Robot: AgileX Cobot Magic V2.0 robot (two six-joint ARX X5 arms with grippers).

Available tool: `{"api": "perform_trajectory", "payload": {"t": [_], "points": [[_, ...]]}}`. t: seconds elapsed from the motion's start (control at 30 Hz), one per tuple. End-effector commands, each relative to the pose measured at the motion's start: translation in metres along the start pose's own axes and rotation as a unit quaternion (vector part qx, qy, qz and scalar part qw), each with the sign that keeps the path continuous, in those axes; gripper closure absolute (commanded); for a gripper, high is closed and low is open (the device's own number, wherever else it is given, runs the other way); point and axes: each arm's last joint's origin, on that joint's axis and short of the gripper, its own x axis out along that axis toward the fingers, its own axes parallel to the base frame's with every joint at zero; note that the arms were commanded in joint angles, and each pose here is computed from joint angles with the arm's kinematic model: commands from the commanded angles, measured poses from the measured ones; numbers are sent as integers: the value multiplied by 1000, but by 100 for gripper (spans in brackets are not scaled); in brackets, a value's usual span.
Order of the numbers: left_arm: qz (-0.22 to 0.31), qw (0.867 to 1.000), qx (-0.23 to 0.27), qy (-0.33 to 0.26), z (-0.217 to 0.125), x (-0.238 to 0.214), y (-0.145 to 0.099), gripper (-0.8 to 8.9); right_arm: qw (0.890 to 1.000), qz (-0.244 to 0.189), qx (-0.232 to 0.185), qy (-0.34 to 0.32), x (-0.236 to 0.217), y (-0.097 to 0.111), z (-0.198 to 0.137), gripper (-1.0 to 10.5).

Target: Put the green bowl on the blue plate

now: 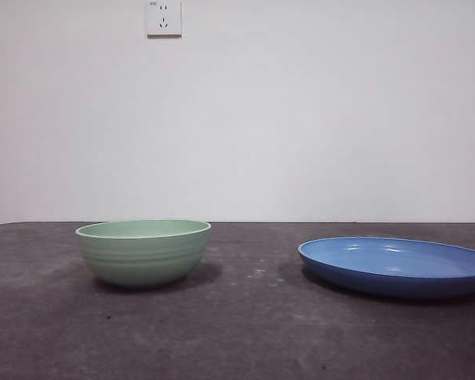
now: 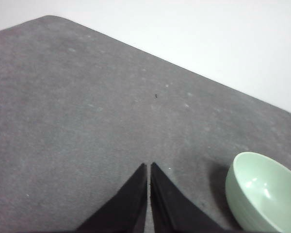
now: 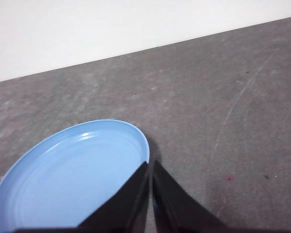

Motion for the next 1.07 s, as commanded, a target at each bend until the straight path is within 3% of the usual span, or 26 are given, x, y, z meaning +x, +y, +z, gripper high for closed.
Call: {"api": "perform_trajectory", "payload": {"t": [0.03, 0.23, 0.57, 0.87, 1.07], "points": [[4, 999, -31, 9, -4, 1, 2, 802, 1000, 10, 24, 0, 0, 0, 0, 938], [-1, 999, -41, -3, 15, -8, -7, 802, 999, 21, 33, -31, -7, 7, 21, 938], [-8, 1000, -20, -7, 78, -31, -35, 802, 993, 44, 21, -106, -39, 31, 89, 938], [-68, 992, 47, 94, 135, -24, -63, 802, 997, 76, -22, 0, -44, 51, 147, 938], [-143, 972, 53, 177, 159, -9, -78, 802, 985, 117, -42, 116, -34, 62, 175, 938]]}}
